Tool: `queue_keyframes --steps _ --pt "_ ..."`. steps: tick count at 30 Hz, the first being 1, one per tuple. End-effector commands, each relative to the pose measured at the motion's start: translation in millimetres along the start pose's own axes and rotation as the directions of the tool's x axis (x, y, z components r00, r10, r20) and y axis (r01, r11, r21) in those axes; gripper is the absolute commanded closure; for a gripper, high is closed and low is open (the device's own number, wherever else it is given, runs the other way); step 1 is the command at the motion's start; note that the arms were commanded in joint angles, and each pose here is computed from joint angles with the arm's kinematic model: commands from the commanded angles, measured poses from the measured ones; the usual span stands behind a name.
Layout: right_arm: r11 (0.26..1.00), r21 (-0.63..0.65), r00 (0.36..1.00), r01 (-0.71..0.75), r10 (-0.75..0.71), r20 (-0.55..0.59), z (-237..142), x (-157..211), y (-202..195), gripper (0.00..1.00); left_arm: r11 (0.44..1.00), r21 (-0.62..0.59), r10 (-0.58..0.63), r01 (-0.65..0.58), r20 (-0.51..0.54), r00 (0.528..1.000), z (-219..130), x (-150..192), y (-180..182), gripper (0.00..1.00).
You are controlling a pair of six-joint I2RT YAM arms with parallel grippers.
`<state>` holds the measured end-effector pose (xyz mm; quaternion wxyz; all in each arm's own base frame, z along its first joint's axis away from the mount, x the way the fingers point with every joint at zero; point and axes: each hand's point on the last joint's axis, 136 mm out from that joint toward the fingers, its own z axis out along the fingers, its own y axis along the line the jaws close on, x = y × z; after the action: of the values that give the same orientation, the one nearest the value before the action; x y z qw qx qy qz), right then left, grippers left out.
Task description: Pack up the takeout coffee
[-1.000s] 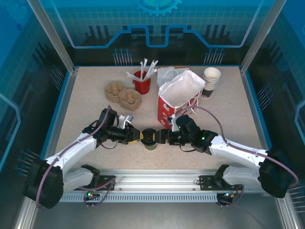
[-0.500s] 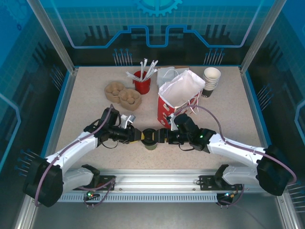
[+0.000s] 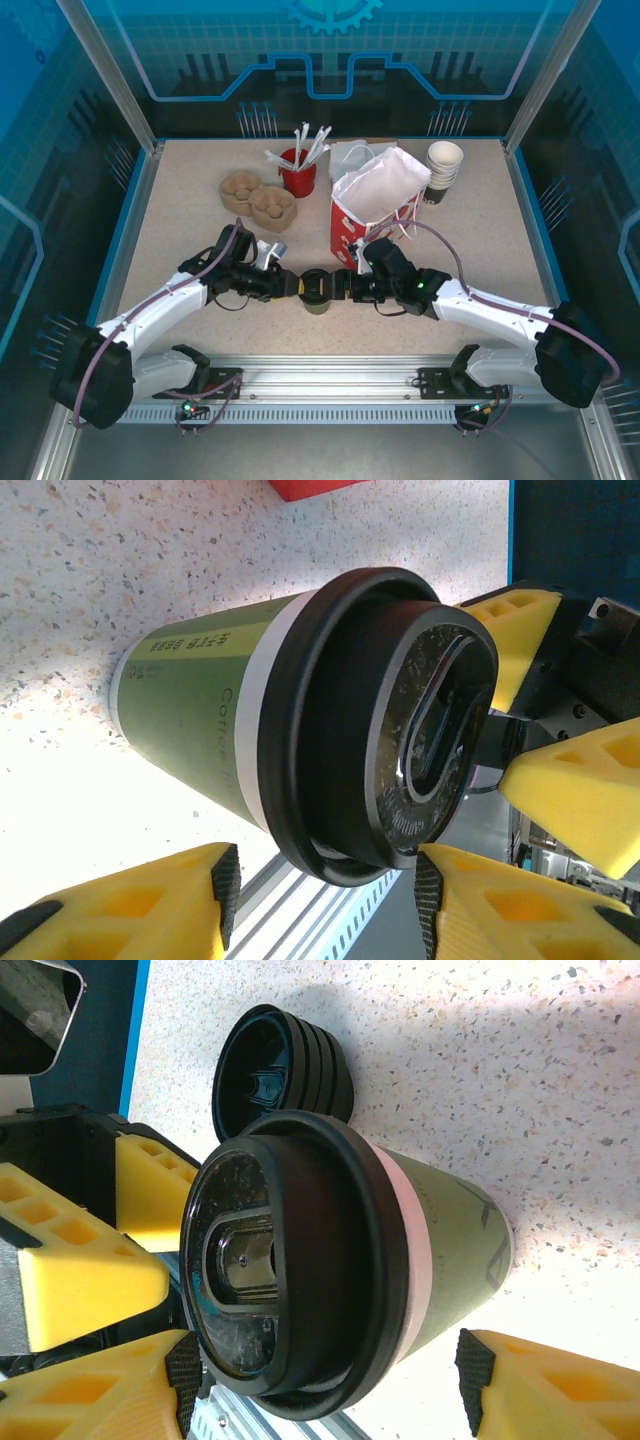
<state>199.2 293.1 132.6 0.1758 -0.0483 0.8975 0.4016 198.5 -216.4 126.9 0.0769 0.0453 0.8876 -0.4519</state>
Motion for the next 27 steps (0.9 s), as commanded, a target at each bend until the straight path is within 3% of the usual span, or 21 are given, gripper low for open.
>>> queue_keyframes --steps 1,11,27 --pt "0.999 0.002 0.999 0.037 -0.037 0.009 -2 -5 10 0.30 0.999 -0.004 0.048 -0.047 0.023 0.999 -7 -6 -10 0.46" --pt "0.999 0.039 0.999 0.031 -0.031 0.014 -1 -6 1 0.33 0.998 0.006 0.066 -0.067 0.054 0.996 -8 -22 -20 0.46" --pt "0.995 0.099 1.000 0.003 -0.002 -0.012 4 2 -16 0.42 0.994 -0.097 0.042 -0.044 -0.020 0.999 10 -18 7 0.55"
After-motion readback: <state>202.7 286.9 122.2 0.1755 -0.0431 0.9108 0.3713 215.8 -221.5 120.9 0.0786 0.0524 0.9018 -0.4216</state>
